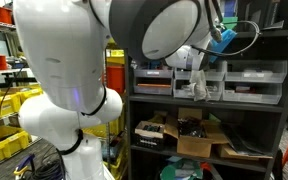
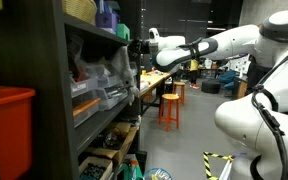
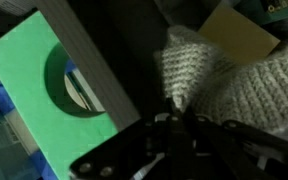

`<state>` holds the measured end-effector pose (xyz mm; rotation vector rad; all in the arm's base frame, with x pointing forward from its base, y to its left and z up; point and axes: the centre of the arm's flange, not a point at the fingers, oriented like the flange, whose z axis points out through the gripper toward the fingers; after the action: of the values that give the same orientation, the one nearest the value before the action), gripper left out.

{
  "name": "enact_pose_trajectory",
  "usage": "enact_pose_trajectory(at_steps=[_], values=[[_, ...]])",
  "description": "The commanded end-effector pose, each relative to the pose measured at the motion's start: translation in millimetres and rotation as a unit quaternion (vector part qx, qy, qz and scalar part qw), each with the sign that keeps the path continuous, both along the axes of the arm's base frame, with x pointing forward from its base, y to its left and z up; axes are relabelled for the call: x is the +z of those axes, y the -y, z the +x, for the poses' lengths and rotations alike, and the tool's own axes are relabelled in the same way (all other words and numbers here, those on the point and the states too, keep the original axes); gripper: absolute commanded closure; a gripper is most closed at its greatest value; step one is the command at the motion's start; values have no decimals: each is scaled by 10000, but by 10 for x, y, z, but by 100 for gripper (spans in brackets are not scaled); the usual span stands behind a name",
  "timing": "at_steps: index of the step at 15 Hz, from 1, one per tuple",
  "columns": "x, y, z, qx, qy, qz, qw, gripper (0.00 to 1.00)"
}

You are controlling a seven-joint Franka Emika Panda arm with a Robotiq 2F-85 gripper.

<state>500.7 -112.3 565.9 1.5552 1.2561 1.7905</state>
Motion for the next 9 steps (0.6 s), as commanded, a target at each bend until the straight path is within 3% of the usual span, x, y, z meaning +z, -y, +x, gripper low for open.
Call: enact_pose_trajectory(at_steps=[1,5,9], values=[[-339,-335,-60,-94,202,-75,9997,99],[-101,168,208,-593,20,275,9979,99],[154,841,486,-1209,-243,957,9877,99]])
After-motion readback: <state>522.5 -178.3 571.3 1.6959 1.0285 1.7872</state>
